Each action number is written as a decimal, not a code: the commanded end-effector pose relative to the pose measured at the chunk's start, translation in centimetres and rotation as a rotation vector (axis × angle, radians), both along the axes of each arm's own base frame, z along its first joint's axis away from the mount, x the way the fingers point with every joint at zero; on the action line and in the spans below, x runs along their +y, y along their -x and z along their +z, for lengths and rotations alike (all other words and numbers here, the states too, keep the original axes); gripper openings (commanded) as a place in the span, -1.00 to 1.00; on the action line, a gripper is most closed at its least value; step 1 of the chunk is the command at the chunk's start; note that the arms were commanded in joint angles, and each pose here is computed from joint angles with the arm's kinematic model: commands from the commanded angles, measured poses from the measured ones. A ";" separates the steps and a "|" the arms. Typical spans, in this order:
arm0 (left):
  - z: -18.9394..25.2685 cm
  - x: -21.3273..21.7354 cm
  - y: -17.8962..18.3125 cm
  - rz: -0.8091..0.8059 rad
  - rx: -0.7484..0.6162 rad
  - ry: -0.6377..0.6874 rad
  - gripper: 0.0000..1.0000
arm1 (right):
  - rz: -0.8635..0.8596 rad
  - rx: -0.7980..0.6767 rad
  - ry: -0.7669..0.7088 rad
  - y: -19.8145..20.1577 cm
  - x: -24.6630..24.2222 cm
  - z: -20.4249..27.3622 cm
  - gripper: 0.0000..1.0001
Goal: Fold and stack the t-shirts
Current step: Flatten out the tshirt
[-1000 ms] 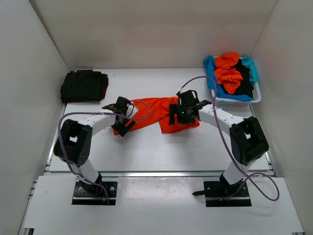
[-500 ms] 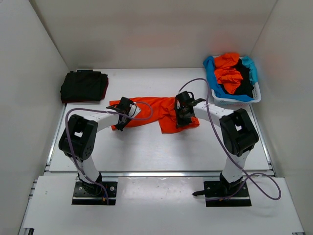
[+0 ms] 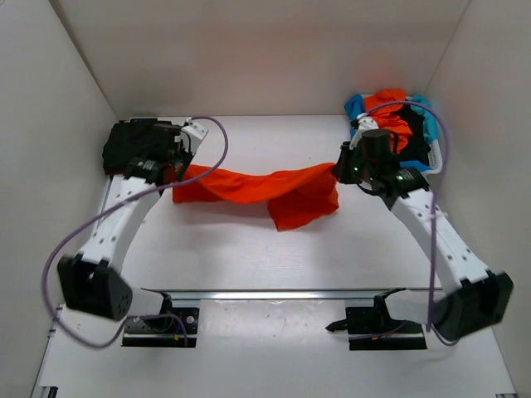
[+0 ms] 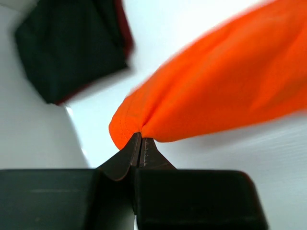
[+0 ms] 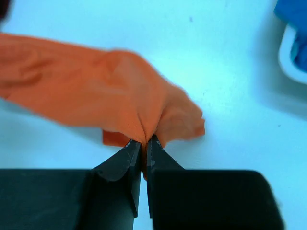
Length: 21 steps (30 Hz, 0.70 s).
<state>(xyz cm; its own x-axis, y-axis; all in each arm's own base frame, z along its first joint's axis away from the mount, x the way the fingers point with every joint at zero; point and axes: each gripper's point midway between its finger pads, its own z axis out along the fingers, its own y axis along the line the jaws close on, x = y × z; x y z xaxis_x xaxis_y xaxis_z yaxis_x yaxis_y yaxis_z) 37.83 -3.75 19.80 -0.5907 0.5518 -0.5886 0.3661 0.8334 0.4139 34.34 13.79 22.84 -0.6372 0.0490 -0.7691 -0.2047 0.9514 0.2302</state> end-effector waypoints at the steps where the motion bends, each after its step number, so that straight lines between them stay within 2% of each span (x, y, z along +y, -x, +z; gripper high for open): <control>1: 5.3 -0.6 4.5 -0.062 -0.073 -0.004 -0.90 | -0.001 -0.135 0.004 1.9 -1.4 5.1 -1.00; 4: 8.4 0.5 6.6 -0.016 -0.123 0.094 -0.91 | 0.004 -0.247 -0.026 3.8 -2.3 9.2 -1.00; 8: 14.2 2.8 8.4 0.062 -0.292 0.149 -0.89 | -0.086 -0.399 -0.037 5.5 -5.8 14.6 -1.00; 13: 18.4 3.9 8.4 0.117 -0.405 0.177 -0.88 | -0.168 -0.540 -0.036 6.1 -10.1 21.0 -1.00; 16: 15.2 3.1 6.5 0.107 -0.305 0.159 -0.88 | -0.158 -0.534 -0.007 5.0 -9.5 21.3 -1.00; 21: 5.5 1.0 4.1 0.064 0.015 0.145 -0.84 | -0.027 -0.341 -0.016 0.1 -6.2 14.4 -1.00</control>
